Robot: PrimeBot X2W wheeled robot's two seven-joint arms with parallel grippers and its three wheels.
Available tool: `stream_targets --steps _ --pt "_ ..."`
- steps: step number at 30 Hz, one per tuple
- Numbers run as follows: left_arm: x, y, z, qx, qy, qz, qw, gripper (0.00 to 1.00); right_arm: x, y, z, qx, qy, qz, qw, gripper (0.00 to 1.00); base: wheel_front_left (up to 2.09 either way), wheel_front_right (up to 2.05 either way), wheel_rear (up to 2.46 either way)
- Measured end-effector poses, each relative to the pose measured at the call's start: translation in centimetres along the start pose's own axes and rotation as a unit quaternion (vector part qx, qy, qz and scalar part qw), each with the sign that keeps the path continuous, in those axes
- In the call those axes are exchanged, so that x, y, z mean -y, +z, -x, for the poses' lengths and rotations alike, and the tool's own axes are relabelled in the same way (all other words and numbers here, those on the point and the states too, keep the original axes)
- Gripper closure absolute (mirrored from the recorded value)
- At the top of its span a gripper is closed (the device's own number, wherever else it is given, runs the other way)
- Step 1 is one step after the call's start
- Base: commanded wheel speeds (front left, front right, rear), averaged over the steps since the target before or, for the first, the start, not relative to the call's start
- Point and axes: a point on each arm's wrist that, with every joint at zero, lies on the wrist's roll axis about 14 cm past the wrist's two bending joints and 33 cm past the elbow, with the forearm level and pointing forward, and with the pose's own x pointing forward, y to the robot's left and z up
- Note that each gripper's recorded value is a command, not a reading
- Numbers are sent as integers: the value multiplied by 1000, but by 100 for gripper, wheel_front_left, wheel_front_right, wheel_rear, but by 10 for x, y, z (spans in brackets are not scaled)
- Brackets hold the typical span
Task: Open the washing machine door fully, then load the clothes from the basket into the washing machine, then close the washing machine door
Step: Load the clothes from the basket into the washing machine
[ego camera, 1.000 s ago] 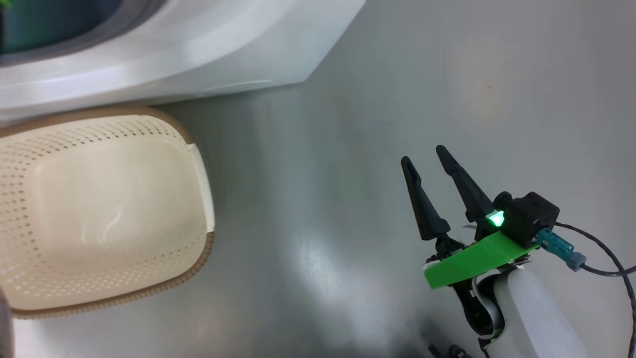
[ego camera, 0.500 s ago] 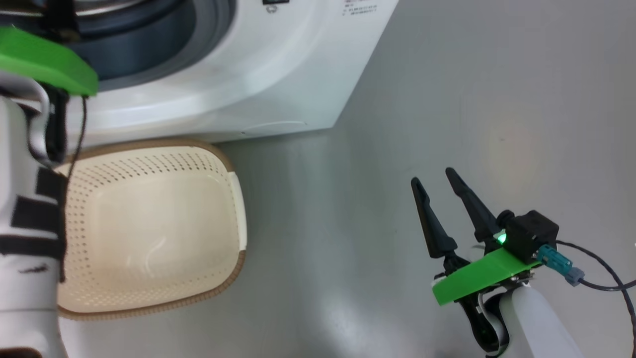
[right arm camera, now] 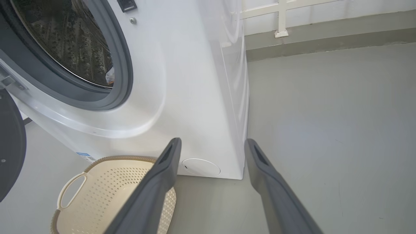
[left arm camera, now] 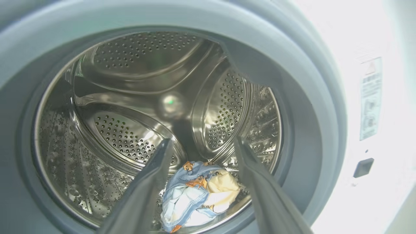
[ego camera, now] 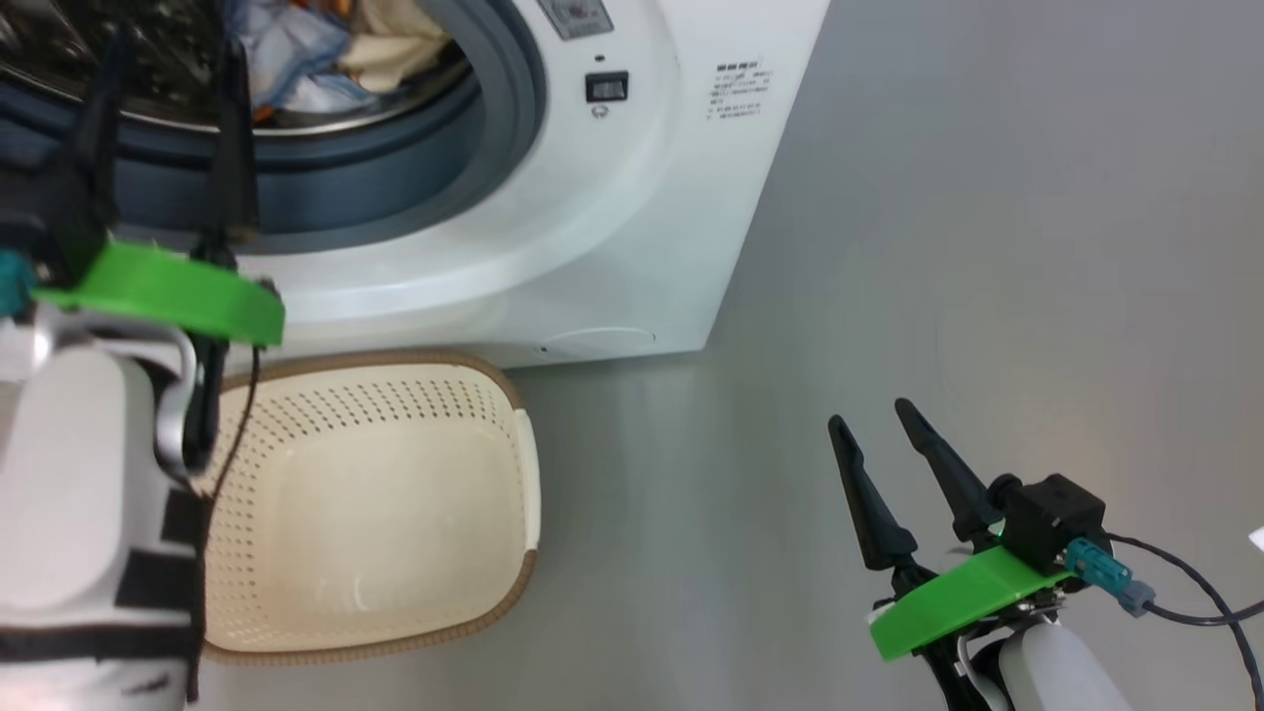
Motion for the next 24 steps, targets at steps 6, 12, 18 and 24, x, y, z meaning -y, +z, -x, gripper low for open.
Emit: stream_targets --steps 6,12,18,24 --pt "-1 17 37 10 9 -10 1000 0 -10 12 10 14 10 0 1000 0 0 0 0" --pt "-7 39 76 29 31 -16 999 0 -17 22 23 27 16 2 1000 0 0 0 0" --pt "-14 31 115 6 58 -13 998 0 -20 32 32 41 17 4 999 0 0 0 0" --pt "-16 26 149 -12 80 -9 997 0 -19 29 49 37 11 3 999 0 0 0 0"
